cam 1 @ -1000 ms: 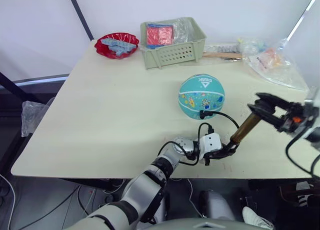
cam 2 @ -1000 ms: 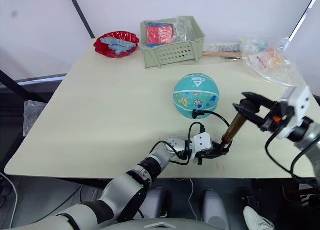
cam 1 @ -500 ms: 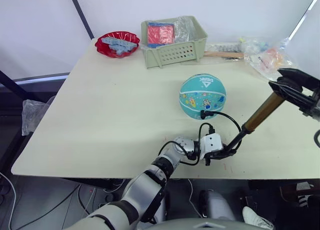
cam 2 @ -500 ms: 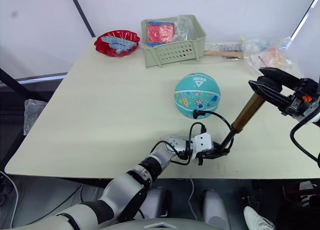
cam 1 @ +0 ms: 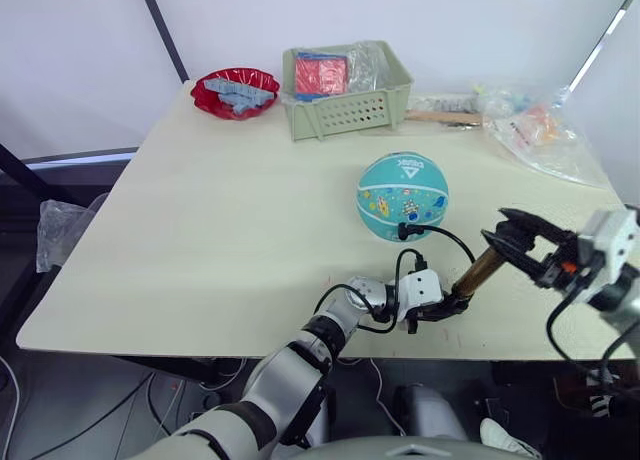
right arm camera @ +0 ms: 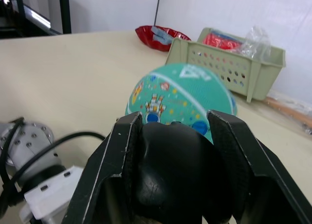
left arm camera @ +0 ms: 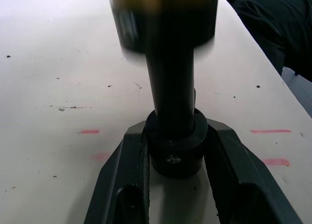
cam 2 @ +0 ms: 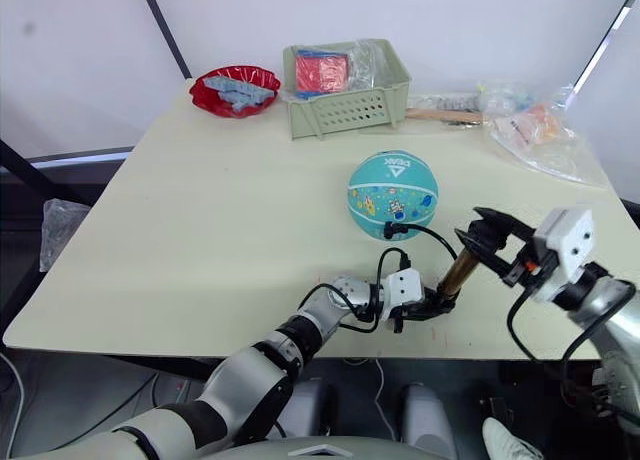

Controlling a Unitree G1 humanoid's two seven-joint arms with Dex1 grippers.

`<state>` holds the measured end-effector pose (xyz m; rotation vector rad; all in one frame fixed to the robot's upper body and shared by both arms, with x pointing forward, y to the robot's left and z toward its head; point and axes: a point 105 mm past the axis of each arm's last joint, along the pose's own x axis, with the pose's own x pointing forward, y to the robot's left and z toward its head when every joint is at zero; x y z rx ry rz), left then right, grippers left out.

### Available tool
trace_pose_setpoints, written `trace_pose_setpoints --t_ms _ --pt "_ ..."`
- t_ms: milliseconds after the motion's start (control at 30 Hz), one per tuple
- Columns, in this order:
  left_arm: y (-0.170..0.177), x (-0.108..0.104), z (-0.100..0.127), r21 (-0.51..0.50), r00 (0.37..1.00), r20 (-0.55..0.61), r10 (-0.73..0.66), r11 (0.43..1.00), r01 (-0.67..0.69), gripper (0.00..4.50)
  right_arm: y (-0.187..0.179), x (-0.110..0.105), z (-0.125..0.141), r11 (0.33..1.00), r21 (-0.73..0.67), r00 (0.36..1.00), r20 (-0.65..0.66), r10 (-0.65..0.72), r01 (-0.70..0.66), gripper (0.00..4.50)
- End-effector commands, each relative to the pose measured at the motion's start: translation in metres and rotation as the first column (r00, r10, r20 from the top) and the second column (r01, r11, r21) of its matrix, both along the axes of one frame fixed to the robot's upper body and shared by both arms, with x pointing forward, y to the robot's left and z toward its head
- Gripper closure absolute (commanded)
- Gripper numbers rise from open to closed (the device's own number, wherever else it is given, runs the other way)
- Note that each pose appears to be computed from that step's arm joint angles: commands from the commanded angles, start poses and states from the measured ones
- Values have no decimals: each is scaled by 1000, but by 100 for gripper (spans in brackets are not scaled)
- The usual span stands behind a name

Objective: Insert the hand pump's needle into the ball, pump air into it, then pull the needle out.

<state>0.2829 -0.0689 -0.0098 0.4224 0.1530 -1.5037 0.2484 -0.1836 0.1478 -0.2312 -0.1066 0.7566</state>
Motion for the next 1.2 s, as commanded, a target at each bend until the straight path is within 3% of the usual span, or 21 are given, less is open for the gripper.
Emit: trace_pose_setpoints --t_ms 33,133,233,367,833,1033,1200 --pt "13 -14 -28 118 997 -66 -34 992 42 342 -15 -5 -60 993 -95 978 -191 -82 64 287" --pt "13 -14 -28 119 997 -66 -34 992 41 342 -14 -4 -55 995 -77 984 -164 -77 65 287" --pt "14 -15 -29 121 997 -67 -37 992 45 342 -11 -1 -17 999 12 999 -39 -33 33 287" --pt "13 -15 -29 121 997 -68 -41 991 49 342 -16 3 26 999 31 998 68 -10 7 287" --pt "12 -17 -29 119 996 -71 -47 991 55 342 -40 -3 148 999 24 971 237 24 -31 287" --pt "15 -15 -30 126 997 -70 -43 991 52 342 -38 -7 162 999 16 969 247 24 -29 287" --pt "14 -17 -30 128 996 -67 -54 990 63 342 -19 -1 96 998 -16 997 41 57 -57 287"
